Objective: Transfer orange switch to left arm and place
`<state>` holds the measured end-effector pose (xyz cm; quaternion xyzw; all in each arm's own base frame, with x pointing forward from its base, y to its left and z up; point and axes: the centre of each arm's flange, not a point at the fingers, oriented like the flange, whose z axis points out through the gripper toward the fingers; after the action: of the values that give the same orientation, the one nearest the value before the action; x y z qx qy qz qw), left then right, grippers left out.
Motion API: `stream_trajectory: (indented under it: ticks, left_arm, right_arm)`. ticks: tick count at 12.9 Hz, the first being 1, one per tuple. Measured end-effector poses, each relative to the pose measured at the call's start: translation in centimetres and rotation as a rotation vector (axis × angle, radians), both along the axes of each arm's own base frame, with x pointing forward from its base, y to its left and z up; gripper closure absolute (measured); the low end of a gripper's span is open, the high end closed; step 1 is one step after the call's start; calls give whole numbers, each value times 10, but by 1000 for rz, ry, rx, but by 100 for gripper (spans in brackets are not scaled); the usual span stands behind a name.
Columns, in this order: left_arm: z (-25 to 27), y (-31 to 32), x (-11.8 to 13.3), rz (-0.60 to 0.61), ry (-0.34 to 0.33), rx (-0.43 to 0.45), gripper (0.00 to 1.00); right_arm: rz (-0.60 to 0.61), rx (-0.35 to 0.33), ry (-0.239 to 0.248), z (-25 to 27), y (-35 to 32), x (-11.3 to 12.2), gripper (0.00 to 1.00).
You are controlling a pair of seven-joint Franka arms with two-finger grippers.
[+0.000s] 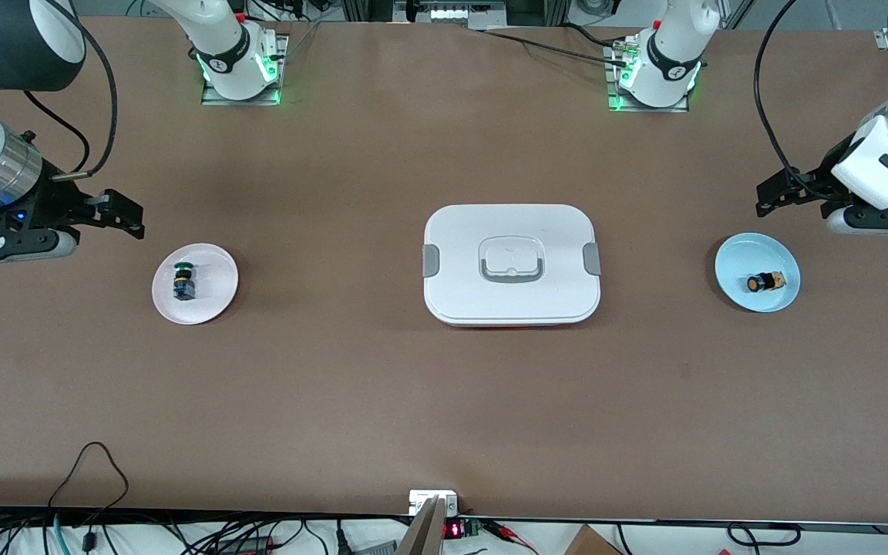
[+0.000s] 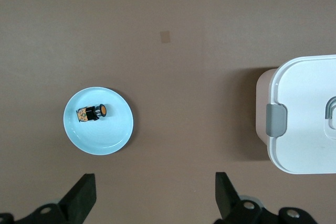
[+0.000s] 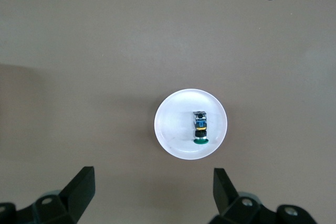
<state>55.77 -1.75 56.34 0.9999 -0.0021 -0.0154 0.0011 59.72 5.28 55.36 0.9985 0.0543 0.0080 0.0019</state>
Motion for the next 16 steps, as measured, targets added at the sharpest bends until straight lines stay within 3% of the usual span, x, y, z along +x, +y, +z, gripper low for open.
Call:
stream_trajectory:
  ticks: [16]
  left_arm:
    - [-5,-2,3,-5,10,3,0]
  right_arm:
    - [0,0,0,0,0,0,0]
